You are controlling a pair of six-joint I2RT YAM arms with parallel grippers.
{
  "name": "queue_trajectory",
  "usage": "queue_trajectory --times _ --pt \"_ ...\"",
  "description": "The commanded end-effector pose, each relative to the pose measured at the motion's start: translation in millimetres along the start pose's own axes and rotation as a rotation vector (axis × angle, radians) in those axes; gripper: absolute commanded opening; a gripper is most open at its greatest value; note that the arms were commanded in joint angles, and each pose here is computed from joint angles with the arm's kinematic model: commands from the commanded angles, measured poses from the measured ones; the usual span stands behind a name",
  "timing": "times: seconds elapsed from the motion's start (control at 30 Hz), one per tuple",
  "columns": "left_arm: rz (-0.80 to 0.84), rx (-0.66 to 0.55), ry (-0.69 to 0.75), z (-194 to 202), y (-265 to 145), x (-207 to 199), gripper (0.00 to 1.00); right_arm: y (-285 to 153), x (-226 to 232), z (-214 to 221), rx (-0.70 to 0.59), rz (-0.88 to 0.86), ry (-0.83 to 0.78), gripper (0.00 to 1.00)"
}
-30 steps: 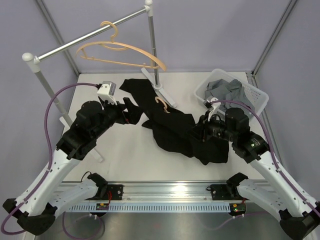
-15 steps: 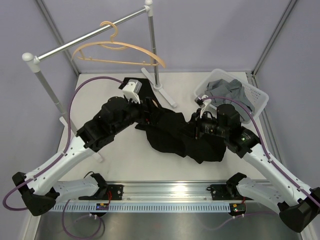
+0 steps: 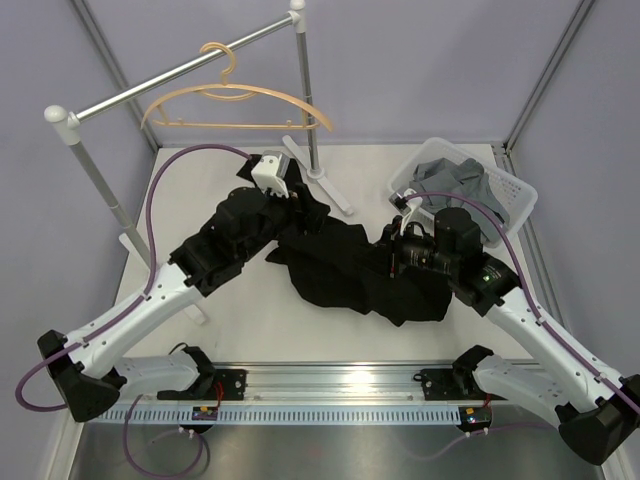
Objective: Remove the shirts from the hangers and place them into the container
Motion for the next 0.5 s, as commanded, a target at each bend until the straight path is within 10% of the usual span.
queue_trajectory --times 0.0,0.47 --pt "0.023 -0.128 0.01 -24.4 3.7 -9.0 0.68 -6.2 20.1 -24.1 -0.106 -0.098 -0.065 0.0" --pt "0.003 -0.157 0.023 -19.6 15.0 -5.5 0.56 -12.3 27.1 -24.9 -0.126 -0.137 -0.074 0.0"
Point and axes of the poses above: each gripper's point midway between its finger pads, its own y axis out along the fingers, its own x axis along the line the jaws close on, z = x × y, the point moved 9 cm from there along -y, back along the fingers
